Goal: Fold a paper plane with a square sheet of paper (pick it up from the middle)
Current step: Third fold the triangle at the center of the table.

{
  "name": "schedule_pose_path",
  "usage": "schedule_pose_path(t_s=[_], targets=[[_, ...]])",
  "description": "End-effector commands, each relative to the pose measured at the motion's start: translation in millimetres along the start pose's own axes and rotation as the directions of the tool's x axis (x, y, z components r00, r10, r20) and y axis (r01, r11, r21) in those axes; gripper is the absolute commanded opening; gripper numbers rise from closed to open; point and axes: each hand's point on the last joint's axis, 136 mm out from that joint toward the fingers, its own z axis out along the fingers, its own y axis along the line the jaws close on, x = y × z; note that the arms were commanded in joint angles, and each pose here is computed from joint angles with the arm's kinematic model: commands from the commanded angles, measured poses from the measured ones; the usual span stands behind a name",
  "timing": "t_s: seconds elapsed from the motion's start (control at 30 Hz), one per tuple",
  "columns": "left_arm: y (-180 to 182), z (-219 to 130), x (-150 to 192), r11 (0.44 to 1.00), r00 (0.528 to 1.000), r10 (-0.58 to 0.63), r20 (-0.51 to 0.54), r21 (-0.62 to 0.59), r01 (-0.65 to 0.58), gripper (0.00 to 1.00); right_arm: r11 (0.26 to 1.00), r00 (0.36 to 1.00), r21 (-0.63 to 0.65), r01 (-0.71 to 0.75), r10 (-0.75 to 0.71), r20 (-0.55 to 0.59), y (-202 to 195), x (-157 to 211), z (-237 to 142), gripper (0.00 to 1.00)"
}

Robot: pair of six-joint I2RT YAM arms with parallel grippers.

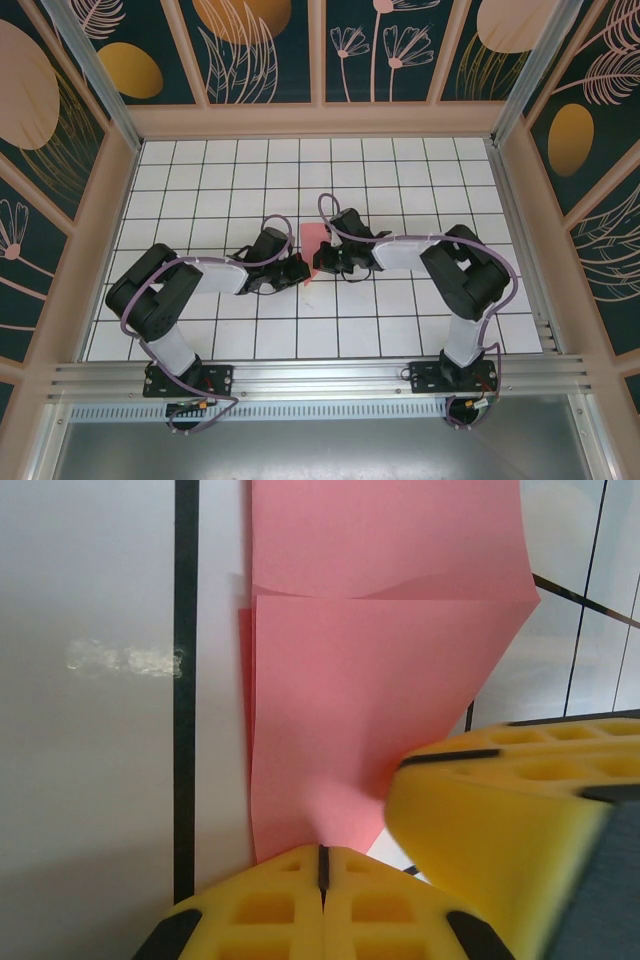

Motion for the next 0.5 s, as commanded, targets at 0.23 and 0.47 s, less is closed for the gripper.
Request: schedule_pose_path(t_s=[0.23, 0.47], targets=[[-9.1, -8.9, 13.6, 0.998, 0.999, -0.017, -0.036, 0.052, 0.019, 0.13, 0.998, 0.998, 0.055, -0.026, 0.028, -0.05, -20.8, 13.8, 11.4, 0.04], [1.5, -0.2, 25.5, 0.999, 0.997, -0.026, -0.078, 0.03, 0.029, 0.09, 1.0, 0.999, 0.011, 0.006, -0.006, -0.044, -7.8, 9.6, 6.8, 0.04]])
